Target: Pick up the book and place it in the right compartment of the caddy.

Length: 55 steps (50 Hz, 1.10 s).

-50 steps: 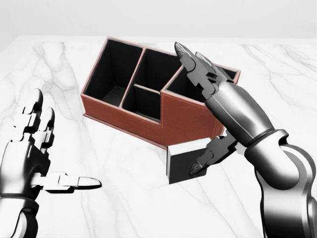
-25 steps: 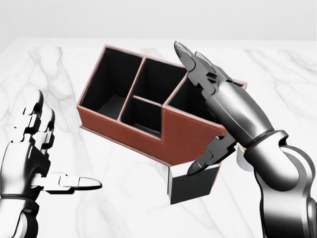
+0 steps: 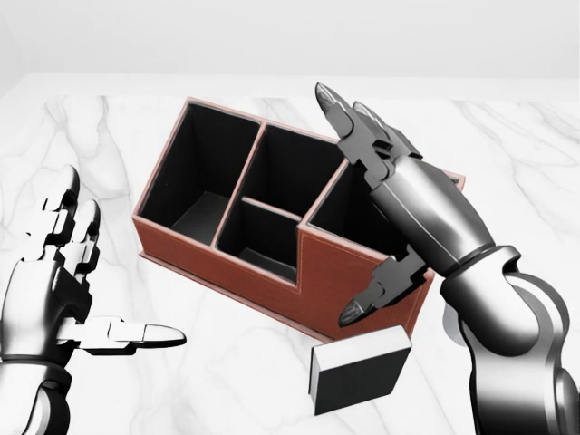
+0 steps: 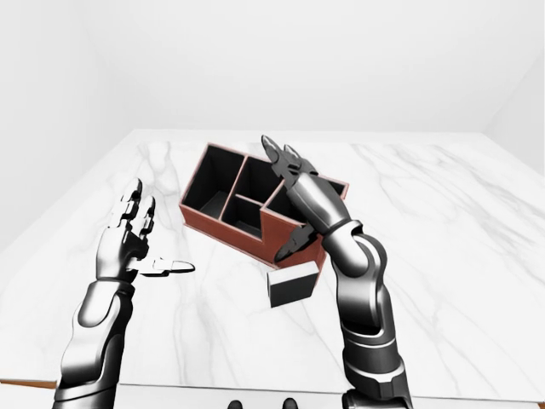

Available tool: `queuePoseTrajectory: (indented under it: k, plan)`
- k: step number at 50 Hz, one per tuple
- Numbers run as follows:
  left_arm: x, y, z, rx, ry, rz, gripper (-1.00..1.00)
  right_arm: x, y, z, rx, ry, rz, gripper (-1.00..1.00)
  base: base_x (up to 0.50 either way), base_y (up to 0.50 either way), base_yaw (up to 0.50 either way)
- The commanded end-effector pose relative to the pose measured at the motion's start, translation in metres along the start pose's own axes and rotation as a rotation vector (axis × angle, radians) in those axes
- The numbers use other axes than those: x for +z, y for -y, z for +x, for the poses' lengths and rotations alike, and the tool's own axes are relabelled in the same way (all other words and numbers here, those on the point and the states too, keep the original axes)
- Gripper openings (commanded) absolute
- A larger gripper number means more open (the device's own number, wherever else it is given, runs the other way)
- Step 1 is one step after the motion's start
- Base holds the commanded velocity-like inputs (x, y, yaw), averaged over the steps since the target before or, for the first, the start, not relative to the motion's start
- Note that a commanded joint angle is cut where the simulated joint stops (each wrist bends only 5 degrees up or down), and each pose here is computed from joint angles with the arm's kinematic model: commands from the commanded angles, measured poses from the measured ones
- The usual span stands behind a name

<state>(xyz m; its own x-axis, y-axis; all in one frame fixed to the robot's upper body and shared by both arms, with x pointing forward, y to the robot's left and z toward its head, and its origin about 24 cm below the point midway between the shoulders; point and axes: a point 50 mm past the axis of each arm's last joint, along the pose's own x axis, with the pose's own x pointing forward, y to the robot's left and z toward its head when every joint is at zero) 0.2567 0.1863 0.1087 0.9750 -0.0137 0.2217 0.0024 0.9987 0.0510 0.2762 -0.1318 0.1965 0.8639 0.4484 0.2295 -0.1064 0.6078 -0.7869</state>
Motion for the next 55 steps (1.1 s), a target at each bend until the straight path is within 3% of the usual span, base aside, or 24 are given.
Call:
queuePoseTrajectory:
  k: [1,13,21,24,25,29,40,55]
  plan:
    - [-0.002,0.000,0.000,0.001,-0.010,-0.002,1.00,0.004,-0.003,-0.004,-0.004,0.008,-0.005,1.00,0.00,0.00,0.00]
    - [-0.006,0.000,0.000,0.001,-0.026,-0.006,1.00,0.015,-0.007,-0.014,-0.045,-0.001,-0.088,1.00,0.00,0.00,0.00]
    - [-0.008,0.000,0.000,0.000,-0.033,-0.008,1.00,0.031,-0.024,-0.025,0.013,0.071,-0.204,1.00,0.00,0.00,0.00]
    - [-0.008,0.000,-0.001,-0.001,-0.032,-0.011,1.00,0.032,-0.033,-0.029,0.046,0.076,-0.236,0.85,0.00,0.00,0.00]
    - [-0.008,0.000,-0.001,-0.001,-0.033,-0.011,1.00,0.031,-0.036,-0.030,0.055,0.066,-0.234,0.60,0.00,0.00,0.00]
    - [-0.009,0.000,-0.001,-0.001,-0.038,-0.011,1.00,0.024,-0.048,-0.035,0.092,0.013,-0.237,0.41,0.00,0.00,0.00]
    - [-0.010,0.001,-0.001,-0.006,-0.043,0.000,1.00,0.013,-0.070,-0.046,0.169,-0.080,-0.273,0.29,0.00,0.00,0.00]
    - [-0.010,0.001,0.001,-0.008,-0.043,-0.002,1.00,0.009,-0.095,-0.048,0.267,-0.119,-0.306,0.29,0.00,0.00,0.00]
